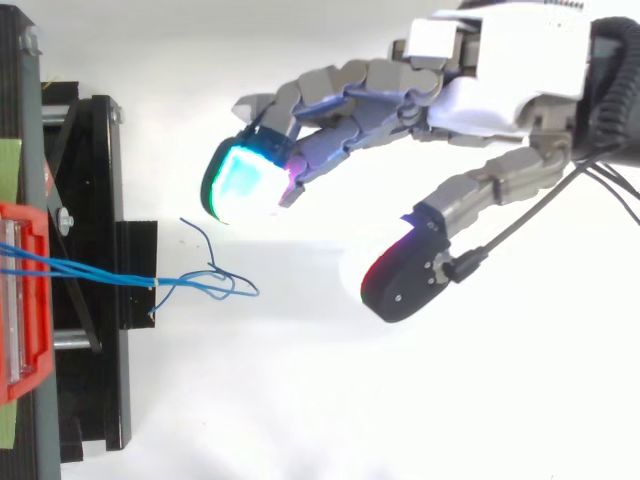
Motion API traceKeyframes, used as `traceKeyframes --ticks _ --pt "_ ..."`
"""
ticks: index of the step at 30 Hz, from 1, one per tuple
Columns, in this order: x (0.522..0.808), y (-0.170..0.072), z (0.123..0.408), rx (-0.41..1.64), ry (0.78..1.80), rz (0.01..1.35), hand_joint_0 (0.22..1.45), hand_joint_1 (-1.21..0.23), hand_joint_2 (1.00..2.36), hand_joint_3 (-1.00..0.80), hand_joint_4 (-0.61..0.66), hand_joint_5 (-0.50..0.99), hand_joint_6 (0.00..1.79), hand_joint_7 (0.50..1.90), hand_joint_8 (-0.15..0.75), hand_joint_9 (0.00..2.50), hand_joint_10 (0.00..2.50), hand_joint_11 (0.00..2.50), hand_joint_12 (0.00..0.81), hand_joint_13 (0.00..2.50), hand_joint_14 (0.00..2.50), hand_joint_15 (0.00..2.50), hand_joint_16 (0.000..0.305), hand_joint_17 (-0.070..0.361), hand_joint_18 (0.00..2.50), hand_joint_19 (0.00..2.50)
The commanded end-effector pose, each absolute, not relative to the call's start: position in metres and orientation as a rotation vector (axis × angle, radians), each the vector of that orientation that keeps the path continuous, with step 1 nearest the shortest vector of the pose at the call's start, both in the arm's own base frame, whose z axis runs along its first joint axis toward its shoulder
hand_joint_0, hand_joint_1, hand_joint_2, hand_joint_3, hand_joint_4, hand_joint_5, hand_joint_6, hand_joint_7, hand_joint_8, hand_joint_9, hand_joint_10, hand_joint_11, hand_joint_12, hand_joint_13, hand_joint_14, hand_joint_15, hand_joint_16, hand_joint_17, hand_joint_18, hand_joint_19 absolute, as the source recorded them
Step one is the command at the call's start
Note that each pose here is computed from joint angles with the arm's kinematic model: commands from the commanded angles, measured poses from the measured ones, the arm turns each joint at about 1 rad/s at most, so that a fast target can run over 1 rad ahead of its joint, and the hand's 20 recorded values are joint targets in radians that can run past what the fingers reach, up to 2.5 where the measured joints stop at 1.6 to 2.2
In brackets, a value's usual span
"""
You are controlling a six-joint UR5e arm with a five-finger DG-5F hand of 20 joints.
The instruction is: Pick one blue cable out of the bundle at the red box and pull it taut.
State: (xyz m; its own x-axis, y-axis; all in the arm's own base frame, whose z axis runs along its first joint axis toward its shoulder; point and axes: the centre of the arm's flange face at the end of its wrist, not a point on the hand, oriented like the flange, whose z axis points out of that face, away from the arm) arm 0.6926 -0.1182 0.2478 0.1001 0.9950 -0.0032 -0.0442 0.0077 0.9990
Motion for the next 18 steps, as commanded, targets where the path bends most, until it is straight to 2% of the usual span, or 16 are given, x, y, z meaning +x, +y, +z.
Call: traceKeyframes --ticks 1,3,6,11,18 --pt "0.705 -0.117 0.228 1.229 1.100 1.167 0.54 -0.86 1.00 -0.50 0.32 -0.18 0.50 0.83 0.332 0.30 0.00 0.09 0.406 0.16 0.00 0.00 0.064 0.145 0.22 0.14" --pt "0.716 -0.116 0.221 1.236 1.092 1.180 0.54 -0.86 1.00 -0.50 0.31 -0.18 0.50 0.79 0.320 0.21 0.00 0.00 0.412 0.13 0.00 0.00 0.065 0.146 0.21 0.14" --pt "0.730 -0.113 0.213 1.235 1.100 1.202 0.53 -0.80 1.00 -0.50 0.27 -0.20 0.50 0.79 0.291 0.06 0.00 0.00 0.400 0.02 0.00 0.02 0.063 0.143 0.05 0.22" --pt "0.740 -0.107 0.214 1.222 1.096 1.217 0.52 -0.80 1.00 -0.50 0.26 -0.21 0.50 0.77 0.277 0.00 0.00 0.00 0.406 0.00 0.00 0.01 0.064 0.145 0.00 0.20" --pt "0.743 -0.099 0.216 1.199 1.092 1.230 0.53 -0.84 1.00 -0.50 0.30 -0.19 0.50 0.85 0.269 0.00 0.00 0.00 0.400 0.00 0.00 0.01 0.064 0.143 0.00 0.19"
